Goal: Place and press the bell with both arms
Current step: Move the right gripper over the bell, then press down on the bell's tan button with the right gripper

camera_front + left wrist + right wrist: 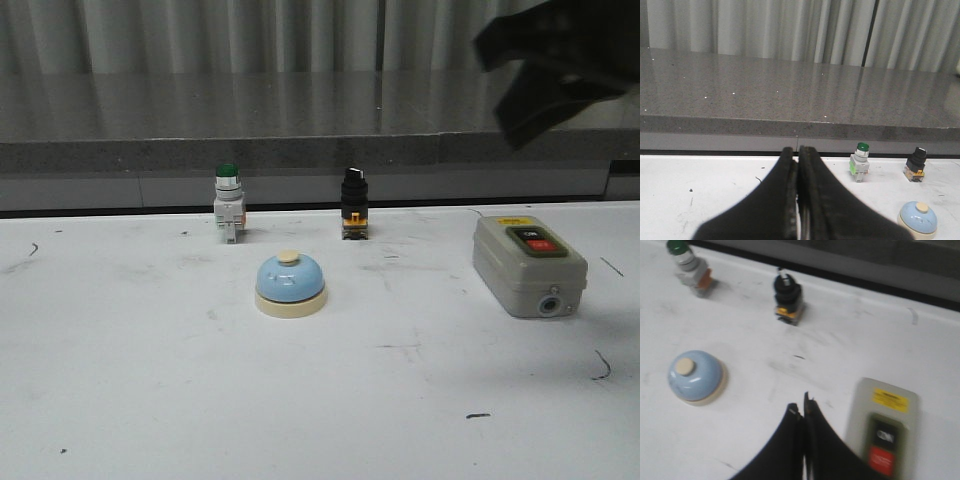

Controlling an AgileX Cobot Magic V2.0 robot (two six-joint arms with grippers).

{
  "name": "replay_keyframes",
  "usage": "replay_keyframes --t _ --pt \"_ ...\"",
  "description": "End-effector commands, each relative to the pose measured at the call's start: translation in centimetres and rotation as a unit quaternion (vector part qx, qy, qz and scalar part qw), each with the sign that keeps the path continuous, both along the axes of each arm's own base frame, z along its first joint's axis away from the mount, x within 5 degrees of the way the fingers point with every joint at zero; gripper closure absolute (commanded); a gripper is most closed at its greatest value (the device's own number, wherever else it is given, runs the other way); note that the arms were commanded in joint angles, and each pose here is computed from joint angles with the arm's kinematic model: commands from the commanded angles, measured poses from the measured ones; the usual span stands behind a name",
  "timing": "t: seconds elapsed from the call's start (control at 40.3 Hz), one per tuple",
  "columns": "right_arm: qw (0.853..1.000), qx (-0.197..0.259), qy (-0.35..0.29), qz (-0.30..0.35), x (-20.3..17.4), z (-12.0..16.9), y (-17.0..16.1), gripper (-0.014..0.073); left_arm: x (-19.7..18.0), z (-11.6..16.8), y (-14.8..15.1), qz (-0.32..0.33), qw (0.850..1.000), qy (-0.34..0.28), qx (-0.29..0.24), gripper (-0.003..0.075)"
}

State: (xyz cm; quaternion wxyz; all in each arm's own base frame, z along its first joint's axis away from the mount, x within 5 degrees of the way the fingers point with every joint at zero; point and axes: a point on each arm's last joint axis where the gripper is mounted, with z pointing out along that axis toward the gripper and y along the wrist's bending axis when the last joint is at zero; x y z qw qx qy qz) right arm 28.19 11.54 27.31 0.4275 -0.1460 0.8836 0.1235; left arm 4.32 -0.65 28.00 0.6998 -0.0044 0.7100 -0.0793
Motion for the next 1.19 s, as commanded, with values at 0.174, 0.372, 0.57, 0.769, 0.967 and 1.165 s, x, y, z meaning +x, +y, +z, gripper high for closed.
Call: replay_keyframes --t 0.174,0.372,0.57,0.769,0.967,1.165 --pt "0.996 0.023 -0.023 0.081 3.4 0.4 8.5 0.0654 -0.1 1.5 0.1 0.004 0.999 -0.047 -0.015 0.074" --pt "0.992 0.012 0.007 0.124 4.9 -0.8 12.9 0.0654 -0.1 1.5 0.1 0.004 0.999 -0.047 -0.015 0.074" --pt "0.991 0.011 0.012 0.132 6.0 -1.4 14.4 0.0654 -0.1 1.5 0.1 0.004 0.999 -0.047 -0.015 0.074" --pt "0.992 0.013 0.003 0.123 6.6 -1.4 13.9 0.0654 -0.1 1.5 0.1 0.004 0.999 -0.047 -0.015 0.074" --pt "0.993 0.006 0.014 0.12 7.1 -2.6 13.9 0.0654 -0.1 1.5 0.1 0.004 0.999 -0.047 -0.015 0.074" --pt "0.992 -0.011 0.048 0.119 7.5 -5.1 14.1 0.0654 -0.1 1.5 0.1 0.004 0.999 -0.047 -0.015 0.074"
